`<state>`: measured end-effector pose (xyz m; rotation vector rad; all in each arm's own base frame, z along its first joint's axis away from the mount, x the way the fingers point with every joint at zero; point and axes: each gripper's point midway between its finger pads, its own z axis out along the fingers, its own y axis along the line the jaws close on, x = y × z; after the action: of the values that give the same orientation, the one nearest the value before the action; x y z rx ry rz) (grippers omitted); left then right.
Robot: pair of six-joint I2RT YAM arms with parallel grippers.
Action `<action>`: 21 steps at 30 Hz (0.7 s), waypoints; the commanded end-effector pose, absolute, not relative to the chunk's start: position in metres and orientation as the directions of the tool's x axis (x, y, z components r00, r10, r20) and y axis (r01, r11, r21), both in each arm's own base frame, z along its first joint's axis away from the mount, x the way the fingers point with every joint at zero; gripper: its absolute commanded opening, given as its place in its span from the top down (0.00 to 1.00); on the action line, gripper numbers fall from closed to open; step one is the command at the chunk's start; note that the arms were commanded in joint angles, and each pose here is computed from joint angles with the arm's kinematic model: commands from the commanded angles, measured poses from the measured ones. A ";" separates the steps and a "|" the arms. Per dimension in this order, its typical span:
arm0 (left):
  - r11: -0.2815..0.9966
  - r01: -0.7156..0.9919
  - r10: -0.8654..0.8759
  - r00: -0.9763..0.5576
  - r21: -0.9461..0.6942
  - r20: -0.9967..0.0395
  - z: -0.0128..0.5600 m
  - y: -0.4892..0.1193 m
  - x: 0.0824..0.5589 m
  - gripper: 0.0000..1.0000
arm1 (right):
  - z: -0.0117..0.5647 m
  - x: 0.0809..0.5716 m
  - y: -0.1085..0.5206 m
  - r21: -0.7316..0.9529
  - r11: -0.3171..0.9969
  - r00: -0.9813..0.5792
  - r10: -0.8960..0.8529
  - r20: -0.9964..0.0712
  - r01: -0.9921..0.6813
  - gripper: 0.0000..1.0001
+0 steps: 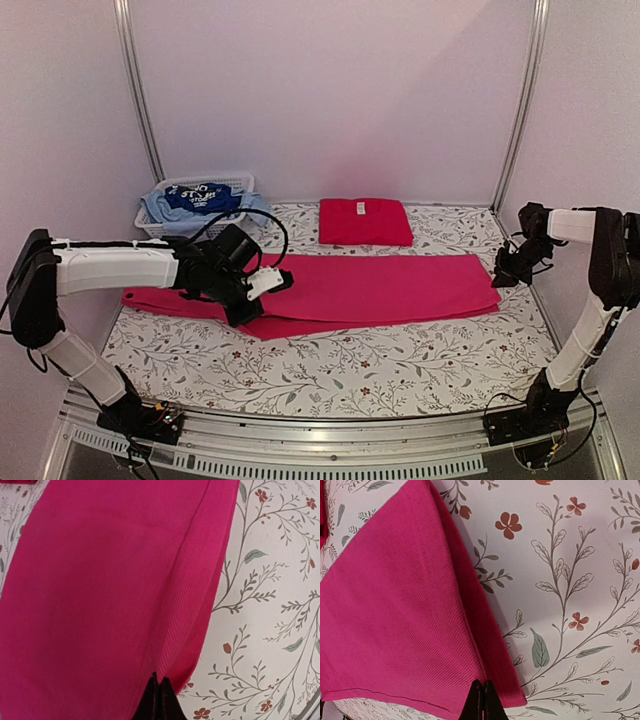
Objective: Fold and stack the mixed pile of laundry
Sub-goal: Smooth out the rectangle-folded trousers at the center of the board.
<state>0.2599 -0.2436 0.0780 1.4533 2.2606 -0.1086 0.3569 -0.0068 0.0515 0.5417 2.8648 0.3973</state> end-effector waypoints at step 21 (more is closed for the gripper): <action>0.422 0.905 0.820 -0.356 0.055 -0.449 0.073 -0.269 0.243 1.00 | 0.053 0.356 -0.031 0.235 0.897 -0.892 0.418 -0.173 0.375 1.00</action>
<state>0.2498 -0.2595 0.0784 1.4418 2.2574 -0.2030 0.3703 -0.0237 0.0752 0.5558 2.8002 0.3266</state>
